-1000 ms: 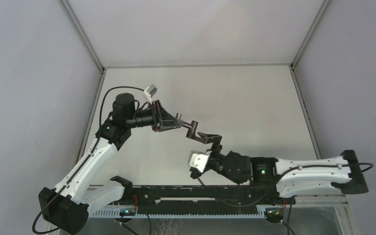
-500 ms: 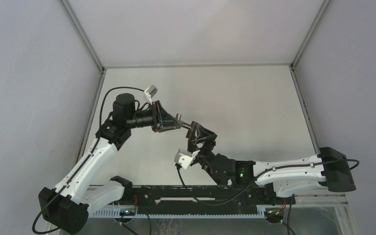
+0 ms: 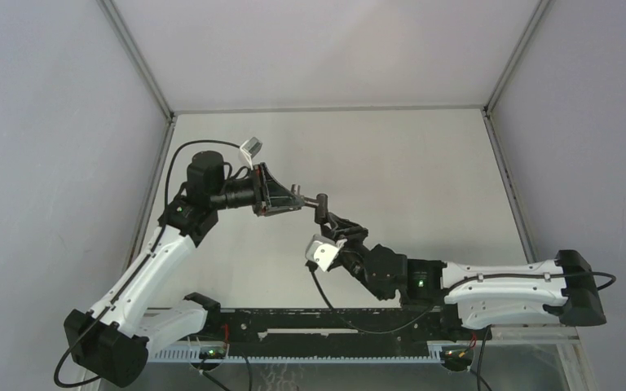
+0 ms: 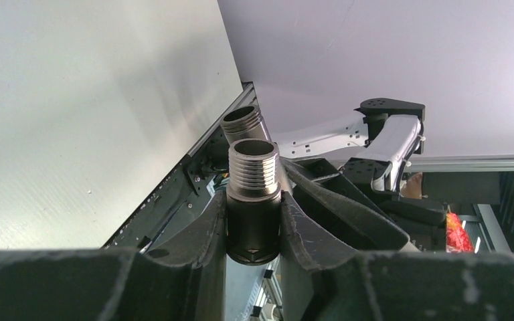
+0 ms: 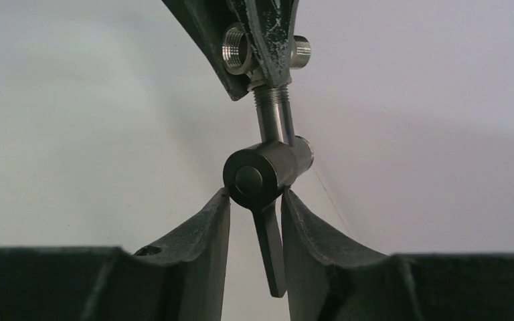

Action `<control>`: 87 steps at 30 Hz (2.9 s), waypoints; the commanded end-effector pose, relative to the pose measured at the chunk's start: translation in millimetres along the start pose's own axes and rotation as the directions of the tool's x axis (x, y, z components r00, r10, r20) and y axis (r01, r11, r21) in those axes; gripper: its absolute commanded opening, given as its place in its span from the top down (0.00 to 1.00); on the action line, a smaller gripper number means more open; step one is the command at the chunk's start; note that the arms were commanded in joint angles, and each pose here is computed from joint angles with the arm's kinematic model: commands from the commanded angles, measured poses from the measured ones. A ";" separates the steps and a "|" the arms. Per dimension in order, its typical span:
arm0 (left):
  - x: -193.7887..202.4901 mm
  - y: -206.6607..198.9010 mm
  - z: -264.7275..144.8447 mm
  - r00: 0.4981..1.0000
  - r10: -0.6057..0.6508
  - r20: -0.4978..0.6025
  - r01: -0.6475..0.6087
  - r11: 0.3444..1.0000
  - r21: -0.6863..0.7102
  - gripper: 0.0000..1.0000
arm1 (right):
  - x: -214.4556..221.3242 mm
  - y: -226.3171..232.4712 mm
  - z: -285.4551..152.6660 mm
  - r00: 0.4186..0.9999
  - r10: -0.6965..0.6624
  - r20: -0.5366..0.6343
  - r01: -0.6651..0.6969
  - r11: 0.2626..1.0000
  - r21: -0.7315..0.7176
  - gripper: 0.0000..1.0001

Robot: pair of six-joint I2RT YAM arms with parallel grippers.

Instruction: Install the water faucets

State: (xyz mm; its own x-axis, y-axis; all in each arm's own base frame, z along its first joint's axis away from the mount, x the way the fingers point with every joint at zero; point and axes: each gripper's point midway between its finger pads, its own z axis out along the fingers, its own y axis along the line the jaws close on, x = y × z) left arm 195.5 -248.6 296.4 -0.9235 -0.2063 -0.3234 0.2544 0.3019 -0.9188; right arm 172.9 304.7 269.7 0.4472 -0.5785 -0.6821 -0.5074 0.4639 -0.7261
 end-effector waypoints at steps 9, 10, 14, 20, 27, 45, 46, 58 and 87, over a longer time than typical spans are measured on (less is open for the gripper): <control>-5.3 -32.6 -6.9 0.995 0.104 -0.011 -0.103 0.991 0.084 1.00 | -30.1 -37.5 -13.9 0.938 0.337 0.085 -0.326 0.938 -0.121 0.67; -4.7 -32.3 -6.8 0.994 0.105 -0.015 -0.103 0.991 0.084 1.00 | -30.4 -36.7 -14.0 0.930 0.358 0.081 -0.344 0.928 -0.143 0.69; -3.0 -32.6 -5.7 0.993 0.115 -0.026 -0.112 0.990 0.087 1.00 | -34.1 -33.6 -10.9 0.898 0.435 0.066 -0.412 0.884 -0.221 0.72; 3.7 -42.4 -5.1 0.986 0.158 -0.052 -0.151 0.982 0.112 1.00 | -22.7 -38.8 6.3 0.809 0.585 -0.047 -0.576 0.775 -0.262 0.73; 14.7 -45.6 -4.8 0.978 0.187 -0.088 -0.176 0.977 0.122 1.00 | -1.2 -47.6 22.0 0.727 0.671 -0.144 -0.686 0.705 -0.179 0.76; 15.2 -49.3 -6.6 0.977 0.197 -0.079 -0.187 0.975 0.119 1.00 | -30.3 -49.8 -28.8 0.671 0.741 0.036 -0.672 0.628 -0.393 0.11; 15.2 -49.3 -6.7 0.977 0.199 -0.077 -0.189 0.975 0.118 1.00 | -32.7 -44.5 -29.0 0.672 0.740 0.028 -0.665 0.619 -0.418 0.11; 16.7 -51.5 -5.9 0.975 0.207 -0.084 -0.195 0.973 0.126 1.00 | -22.1 -25.2 -5.7 0.644 0.761 -0.076 -0.713 0.562 -0.419 0.55; 30.7 -65.6 -9.4 0.935 0.332 -0.124 -0.313 0.938 0.150 1.00 | 26.2 -45.4 18.4 0.133 0.847 -0.514 -0.985 0.055 -0.163 0.40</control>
State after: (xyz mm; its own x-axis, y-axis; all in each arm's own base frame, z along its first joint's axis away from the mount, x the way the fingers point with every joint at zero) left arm 159.8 -258.9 292.4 -0.9065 0.0071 -0.4222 0.3991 0.3412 -0.8511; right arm 194.4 301.1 282.8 -0.8304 -0.1084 -0.5465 -0.5527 0.2829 0.7839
